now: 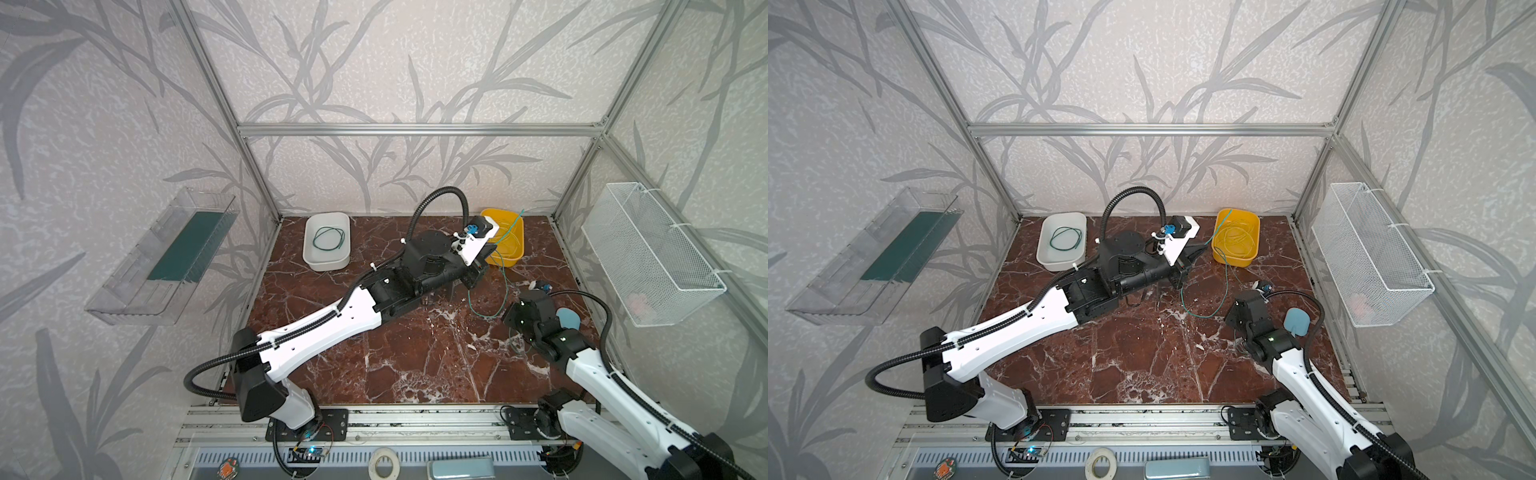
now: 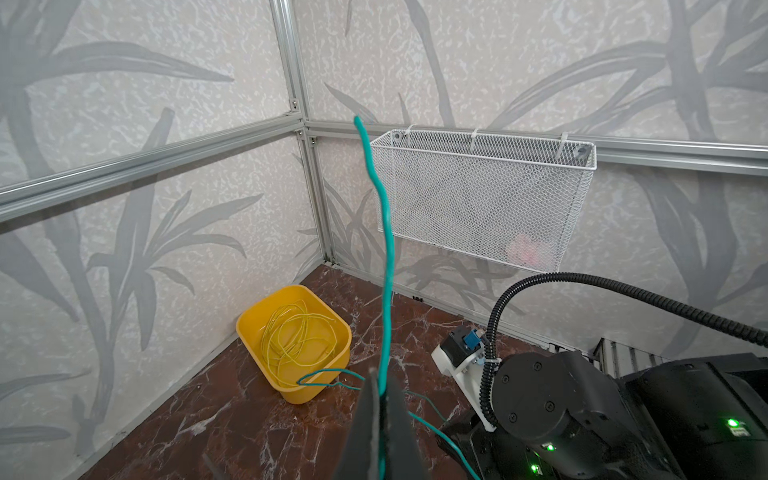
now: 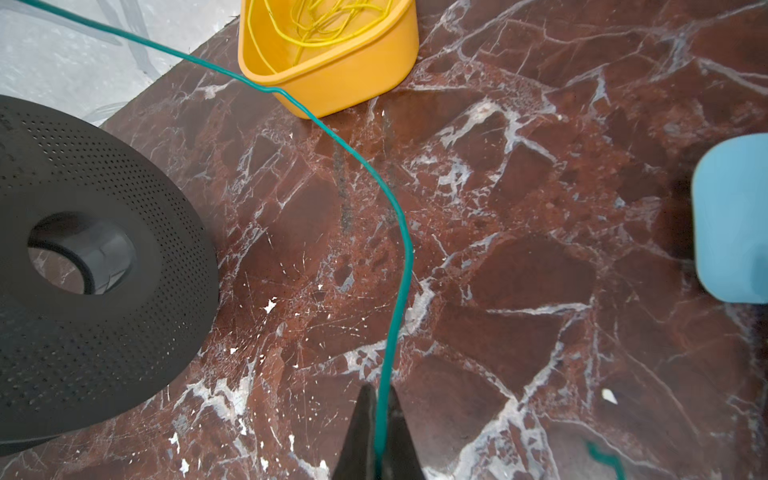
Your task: Wrap the cables
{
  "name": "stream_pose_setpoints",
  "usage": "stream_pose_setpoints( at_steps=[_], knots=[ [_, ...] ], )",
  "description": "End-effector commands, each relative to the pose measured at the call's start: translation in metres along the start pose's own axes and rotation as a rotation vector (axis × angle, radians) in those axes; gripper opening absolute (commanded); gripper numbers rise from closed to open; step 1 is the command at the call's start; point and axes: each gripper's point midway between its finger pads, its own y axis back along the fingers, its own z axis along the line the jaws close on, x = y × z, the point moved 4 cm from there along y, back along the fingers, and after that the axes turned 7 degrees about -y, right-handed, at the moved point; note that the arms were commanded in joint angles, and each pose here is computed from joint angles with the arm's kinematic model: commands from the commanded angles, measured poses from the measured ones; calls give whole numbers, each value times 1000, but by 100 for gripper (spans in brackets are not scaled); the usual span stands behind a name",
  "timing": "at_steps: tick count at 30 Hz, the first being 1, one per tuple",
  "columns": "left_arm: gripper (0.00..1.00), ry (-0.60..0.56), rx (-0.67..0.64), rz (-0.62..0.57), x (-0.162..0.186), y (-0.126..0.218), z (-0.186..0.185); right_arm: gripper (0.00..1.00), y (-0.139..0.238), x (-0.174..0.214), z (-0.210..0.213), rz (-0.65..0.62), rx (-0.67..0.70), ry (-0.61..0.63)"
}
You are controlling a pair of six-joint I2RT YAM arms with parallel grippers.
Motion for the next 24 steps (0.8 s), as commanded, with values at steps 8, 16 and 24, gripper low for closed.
stream_pose_setpoints(
  at_steps=[8,16,24],
  knots=[
    [0,-108,65,53,30,-36,-11,22,-12,5,-10,14,-38,-45],
    [0,-197,-19,96,31,-40,1,35,-13,5,2,56,-111,-36],
    [0,-264,-76,127,33,-34,10,40,17,-11,30,68,-247,-1]
  ],
)
